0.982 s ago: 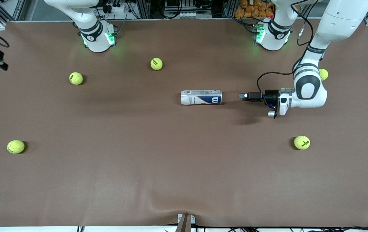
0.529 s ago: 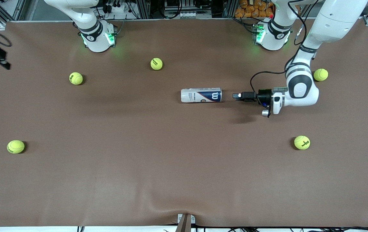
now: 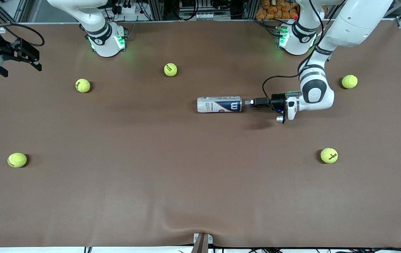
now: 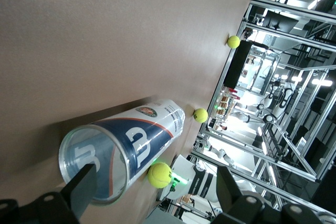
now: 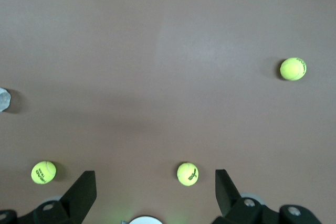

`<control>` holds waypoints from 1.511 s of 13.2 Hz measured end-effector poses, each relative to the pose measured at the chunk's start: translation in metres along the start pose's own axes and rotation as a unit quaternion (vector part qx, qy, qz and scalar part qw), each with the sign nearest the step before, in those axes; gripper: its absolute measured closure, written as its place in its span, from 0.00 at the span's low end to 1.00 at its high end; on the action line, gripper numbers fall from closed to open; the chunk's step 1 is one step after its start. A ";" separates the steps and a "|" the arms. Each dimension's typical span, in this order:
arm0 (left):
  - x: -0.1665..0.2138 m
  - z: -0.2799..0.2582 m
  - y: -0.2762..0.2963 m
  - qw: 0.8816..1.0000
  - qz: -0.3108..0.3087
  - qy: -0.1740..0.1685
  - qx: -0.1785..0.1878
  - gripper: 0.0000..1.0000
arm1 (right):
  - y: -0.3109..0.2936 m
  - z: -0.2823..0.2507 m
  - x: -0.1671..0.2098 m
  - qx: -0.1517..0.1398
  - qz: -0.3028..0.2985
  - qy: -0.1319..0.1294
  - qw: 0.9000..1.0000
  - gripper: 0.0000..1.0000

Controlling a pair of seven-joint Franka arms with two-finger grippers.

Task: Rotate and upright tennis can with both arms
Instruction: 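Grip the can's open end with the left gripper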

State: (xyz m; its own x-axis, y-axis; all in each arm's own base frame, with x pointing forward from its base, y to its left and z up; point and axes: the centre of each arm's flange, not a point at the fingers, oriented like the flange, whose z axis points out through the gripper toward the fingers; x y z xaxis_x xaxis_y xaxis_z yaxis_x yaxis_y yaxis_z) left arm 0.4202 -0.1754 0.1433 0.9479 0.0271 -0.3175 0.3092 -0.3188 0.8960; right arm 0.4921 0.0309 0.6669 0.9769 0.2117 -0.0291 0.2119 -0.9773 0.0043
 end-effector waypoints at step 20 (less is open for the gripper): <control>0.008 0.041 0.030 1.000 0.003 0.015 0.019 0.95 | 0.033 -0.005 -0.010 0.008 0.037 0.006 0.999 0.00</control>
State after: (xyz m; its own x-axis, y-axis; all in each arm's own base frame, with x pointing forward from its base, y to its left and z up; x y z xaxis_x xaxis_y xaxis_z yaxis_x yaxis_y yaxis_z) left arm 0.4337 -0.2234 0.1549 0.9517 0.0541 -0.3024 0.3013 -0.3554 0.8848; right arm 0.4892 -0.0036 0.6724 0.9903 0.1381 -0.0169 0.1379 -0.9904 -0.0090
